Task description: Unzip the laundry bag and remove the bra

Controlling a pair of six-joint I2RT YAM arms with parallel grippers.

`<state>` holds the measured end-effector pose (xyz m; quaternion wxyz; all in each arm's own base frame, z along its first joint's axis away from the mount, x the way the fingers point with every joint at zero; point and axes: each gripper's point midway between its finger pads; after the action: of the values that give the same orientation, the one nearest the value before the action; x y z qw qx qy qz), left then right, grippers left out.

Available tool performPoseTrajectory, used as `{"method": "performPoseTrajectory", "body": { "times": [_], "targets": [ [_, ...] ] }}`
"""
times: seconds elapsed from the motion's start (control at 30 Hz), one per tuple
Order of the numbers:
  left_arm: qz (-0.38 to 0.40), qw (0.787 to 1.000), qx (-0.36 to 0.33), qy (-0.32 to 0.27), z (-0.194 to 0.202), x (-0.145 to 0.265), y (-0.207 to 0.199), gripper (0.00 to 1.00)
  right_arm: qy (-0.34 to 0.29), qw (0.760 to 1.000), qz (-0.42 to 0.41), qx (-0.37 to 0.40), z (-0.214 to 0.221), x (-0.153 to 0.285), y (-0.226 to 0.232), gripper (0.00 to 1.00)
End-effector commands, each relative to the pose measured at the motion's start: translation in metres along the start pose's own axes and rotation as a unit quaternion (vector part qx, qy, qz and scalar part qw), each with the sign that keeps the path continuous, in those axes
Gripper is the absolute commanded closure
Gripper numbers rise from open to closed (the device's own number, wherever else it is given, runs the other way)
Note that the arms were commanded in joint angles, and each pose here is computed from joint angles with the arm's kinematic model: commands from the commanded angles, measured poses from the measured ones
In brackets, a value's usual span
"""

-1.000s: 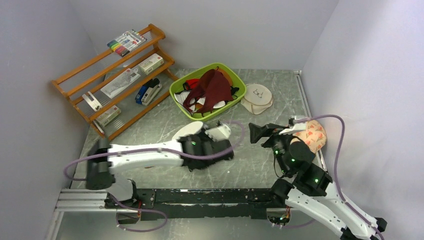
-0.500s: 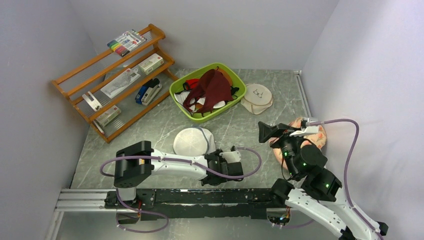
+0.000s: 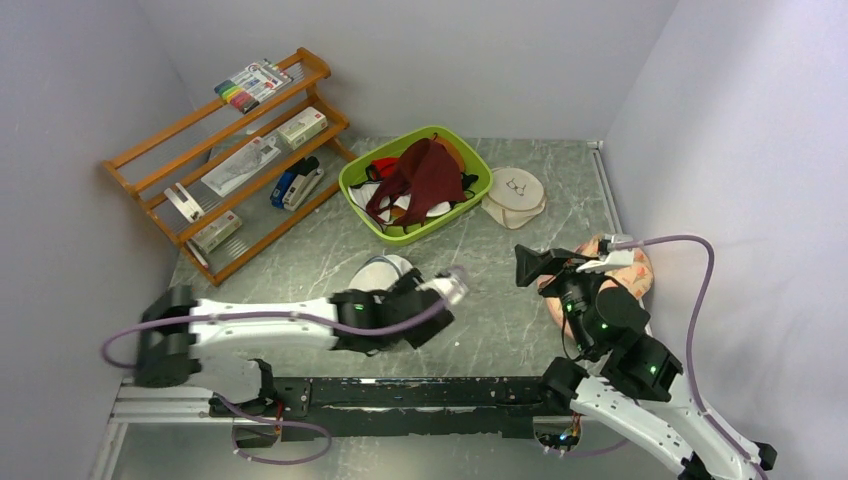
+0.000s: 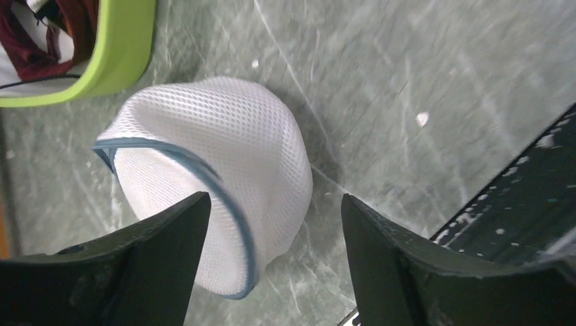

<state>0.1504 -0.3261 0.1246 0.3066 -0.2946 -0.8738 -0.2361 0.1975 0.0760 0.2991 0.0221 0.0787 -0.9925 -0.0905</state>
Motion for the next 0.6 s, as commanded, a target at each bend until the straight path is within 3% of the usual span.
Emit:
{"method": "performPoseTrajectory", "body": {
  "times": [0.0, 0.4, 0.57],
  "targets": [
    [0.117, 0.985, 0.091, -0.086, -0.034, 0.025, 0.006, 0.17, -0.012, 1.0, 0.011, 0.0, -0.009, 0.0, -0.004, 0.07],
    [0.156, 0.932, 0.29, -0.155, -0.046, 0.042, 0.11, 0.06, 0.04, 0.999, -0.02, 0.031, 0.03, -0.024, 0.025, 0.01],
    [0.139, 0.896, 0.389, -0.163, -0.042, 0.031, 0.168, 0.07, 0.133, 0.987, -0.041, 0.079, 0.081, -0.042, 0.05, 0.0]
  ]
}}
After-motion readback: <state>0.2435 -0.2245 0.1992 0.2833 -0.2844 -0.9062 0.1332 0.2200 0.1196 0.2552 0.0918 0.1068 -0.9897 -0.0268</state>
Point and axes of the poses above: each gripper's point midway between its finger pads, its own x axis back along the fingers, its own y axis along the line the jaws close on, z = x × y, and after that the axes turned 10 degrees about x, right-handed
